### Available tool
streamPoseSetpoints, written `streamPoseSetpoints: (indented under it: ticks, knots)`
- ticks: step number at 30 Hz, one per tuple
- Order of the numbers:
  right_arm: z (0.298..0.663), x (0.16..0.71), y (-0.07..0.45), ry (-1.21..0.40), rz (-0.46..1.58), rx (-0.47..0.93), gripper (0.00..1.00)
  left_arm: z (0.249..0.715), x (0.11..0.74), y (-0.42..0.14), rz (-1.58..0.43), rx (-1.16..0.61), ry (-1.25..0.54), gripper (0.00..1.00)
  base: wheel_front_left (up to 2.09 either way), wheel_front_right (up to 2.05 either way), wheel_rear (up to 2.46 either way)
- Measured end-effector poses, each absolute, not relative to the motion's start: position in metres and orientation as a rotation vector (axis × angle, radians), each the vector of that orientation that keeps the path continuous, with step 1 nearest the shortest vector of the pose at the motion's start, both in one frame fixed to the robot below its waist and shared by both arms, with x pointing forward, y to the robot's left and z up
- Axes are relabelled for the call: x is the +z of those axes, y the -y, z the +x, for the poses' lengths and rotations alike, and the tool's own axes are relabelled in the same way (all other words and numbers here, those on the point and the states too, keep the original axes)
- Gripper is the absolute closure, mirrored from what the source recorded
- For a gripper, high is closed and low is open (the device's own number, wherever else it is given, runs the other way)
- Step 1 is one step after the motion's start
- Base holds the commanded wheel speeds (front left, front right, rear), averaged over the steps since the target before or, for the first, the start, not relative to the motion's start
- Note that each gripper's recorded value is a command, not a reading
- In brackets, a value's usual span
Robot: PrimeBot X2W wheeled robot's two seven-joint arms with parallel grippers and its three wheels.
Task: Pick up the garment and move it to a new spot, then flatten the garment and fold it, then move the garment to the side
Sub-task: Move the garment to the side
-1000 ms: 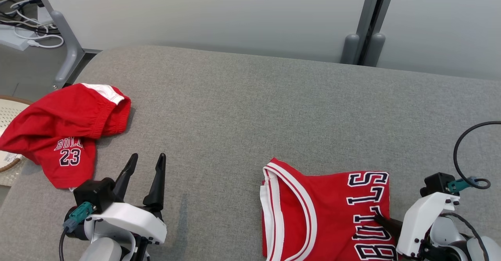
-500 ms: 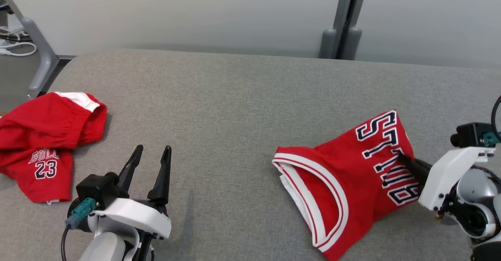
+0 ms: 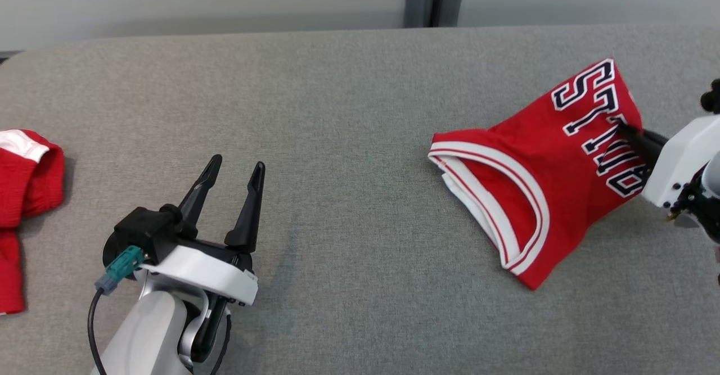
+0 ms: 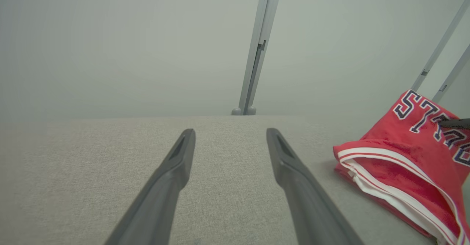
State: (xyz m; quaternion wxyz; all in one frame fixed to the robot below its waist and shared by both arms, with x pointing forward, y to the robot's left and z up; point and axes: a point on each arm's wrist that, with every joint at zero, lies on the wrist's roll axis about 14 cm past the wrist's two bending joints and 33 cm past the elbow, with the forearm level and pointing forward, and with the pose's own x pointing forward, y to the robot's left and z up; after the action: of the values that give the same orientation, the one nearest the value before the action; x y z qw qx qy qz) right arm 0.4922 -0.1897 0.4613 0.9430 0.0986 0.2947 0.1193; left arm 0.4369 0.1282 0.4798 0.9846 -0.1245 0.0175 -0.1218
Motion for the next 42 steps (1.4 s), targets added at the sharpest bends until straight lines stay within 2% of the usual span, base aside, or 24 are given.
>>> streamPoseSetpoints:
  ticks: [13, 18, 33, 34, 35, 36, 37, 42]
  knots:
    - [0.55, 0.441, 0.278, -0.551, 0.18, 0.004, 1.0, 0.479, 0.46, -0.092, -0.243, -0.386, -0.03, 0.0, 0.0, 0.0, 0.0]
    - [0.548, 0.43, 0.319, -0.543, 0.175, -0.126, 1.0, 0.485, 0.456, -0.066, -0.263, -0.469, -0.02, 0.0, 0.0, 0.0, 0.0]
    - [0.55, 0.423, 0.369, -0.54, 0.09, -0.289, 1.0, 0.493, 0.443, -0.048, -0.255, -0.536, -0.05, 0.0, 0.0, 0.0, 0.0]
    - [0.551, 0.424, 0.372, -0.532, 0.08, -0.297, 0.8, 0.493, 0.442, -0.05, -0.253, -0.532, -0.052, 0.0, 0.0, 0.0, 0.0]
    - [0.552, 0.424, 0.373, -0.53, 0.072, -0.303, 0.51, 0.493, 0.441, -0.051, -0.25, -0.529, -0.054, 0.0, 0.0, 0.0, 0.0]
    - [0.553, 0.423, 0.374, -0.529, 0.067, -0.308, 0.06, 0.493, 0.441, -0.052, -0.249, -0.526, -0.055, 0.0, 0.0, 0.0, 0.0]
    - [0.553, 0.423, 0.375, -0.527, 0.066, -0.312, 0.0, 0.493, 0.44, -0.053, -0.249, -0.524, -0.056, 0.0, 0.0, 0.0, 0.0]
    - [0.559, 0.435, 0.373, -0.461, 0.02, -0.307, 0.0, 0.492, 0.445, -0.055, -0.246, -0.515, -0.05, 0.0, 0.0, 0.0, 0.0]
